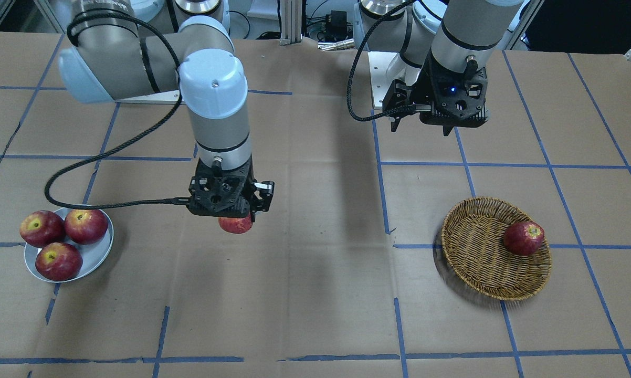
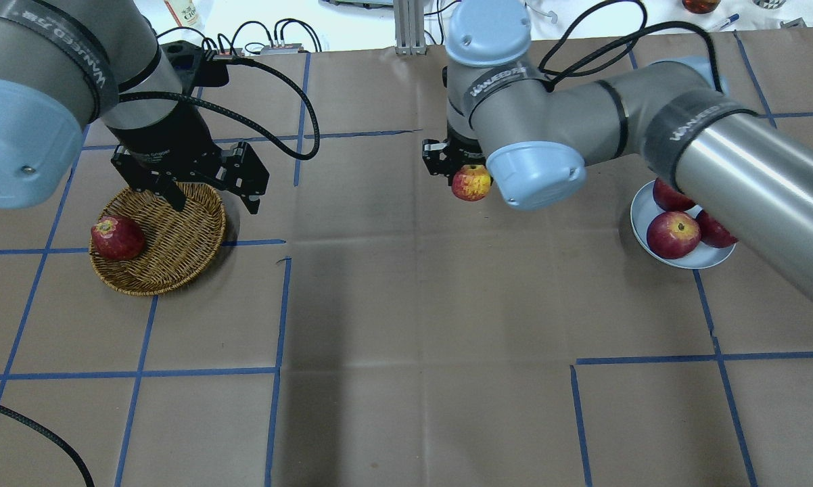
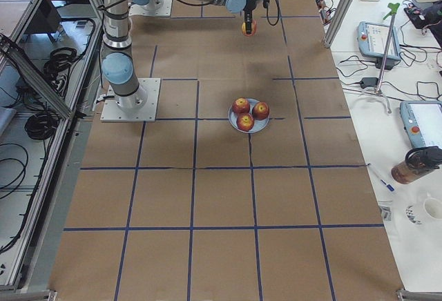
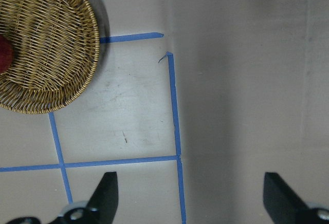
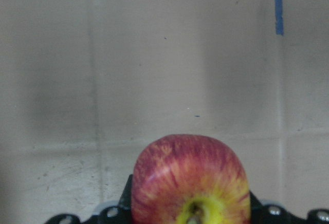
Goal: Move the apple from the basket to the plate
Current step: 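Carry the apple with the right gripper onto the white plate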
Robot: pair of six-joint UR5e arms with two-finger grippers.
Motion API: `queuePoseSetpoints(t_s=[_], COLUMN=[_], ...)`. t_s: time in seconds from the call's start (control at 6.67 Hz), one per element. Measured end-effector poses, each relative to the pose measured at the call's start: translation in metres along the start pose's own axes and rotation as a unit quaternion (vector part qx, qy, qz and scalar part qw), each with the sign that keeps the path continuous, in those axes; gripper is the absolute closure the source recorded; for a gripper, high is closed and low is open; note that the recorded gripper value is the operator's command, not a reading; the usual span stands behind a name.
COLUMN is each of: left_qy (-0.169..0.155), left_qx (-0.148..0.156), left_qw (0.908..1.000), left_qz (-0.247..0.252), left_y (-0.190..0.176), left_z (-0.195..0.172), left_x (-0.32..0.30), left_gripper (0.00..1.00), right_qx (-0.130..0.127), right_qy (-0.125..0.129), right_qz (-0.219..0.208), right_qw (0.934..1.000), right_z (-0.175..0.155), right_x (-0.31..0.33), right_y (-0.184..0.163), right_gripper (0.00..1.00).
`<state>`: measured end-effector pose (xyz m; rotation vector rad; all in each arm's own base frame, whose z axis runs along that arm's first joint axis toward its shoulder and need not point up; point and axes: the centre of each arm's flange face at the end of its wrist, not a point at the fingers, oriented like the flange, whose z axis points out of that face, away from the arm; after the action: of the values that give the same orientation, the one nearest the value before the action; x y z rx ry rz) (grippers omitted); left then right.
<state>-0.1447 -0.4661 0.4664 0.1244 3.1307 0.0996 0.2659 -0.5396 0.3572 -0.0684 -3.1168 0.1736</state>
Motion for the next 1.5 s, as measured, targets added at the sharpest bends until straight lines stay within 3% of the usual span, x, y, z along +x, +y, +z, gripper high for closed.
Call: queuePoseSetpoints(t_s=[0.45,0.75,1.2,1.5], left_qy=[0.0,0.0,0.0,0.0], left_qx=[0.002,0.006,0.004,0.003], left_qw=[1.0,1.0,1.0,1.0], left_qz=[-0.005,-0.006,-0.006,-0.007], left_y=[0.001,0.004,0.003,0.001], left_z=[-0.002,-0.005,-0.004,-0.002], left_x=[0.0,0.0,0.0,0.0], left_gripper=[0.01,0.01,0.01,0.01], right_qx=[-0.028,-0.049,-0.078,-0.062], right_qy=[0.013,0.015,-0.001,-0.002], right_qz=[-0.048,-0.075,-0.098,-0.113], right_qw=[0.9984,0.9959,0.9921,0.9917], right_z=[-0.053,-0.059,-0.027,0.006], right_x=[0.111,0.199,0.315,0.356], right_y=[-0.005,-0.012,-0.003,0.007], right_gripper=[0.43,0.43,0.43,0.43])
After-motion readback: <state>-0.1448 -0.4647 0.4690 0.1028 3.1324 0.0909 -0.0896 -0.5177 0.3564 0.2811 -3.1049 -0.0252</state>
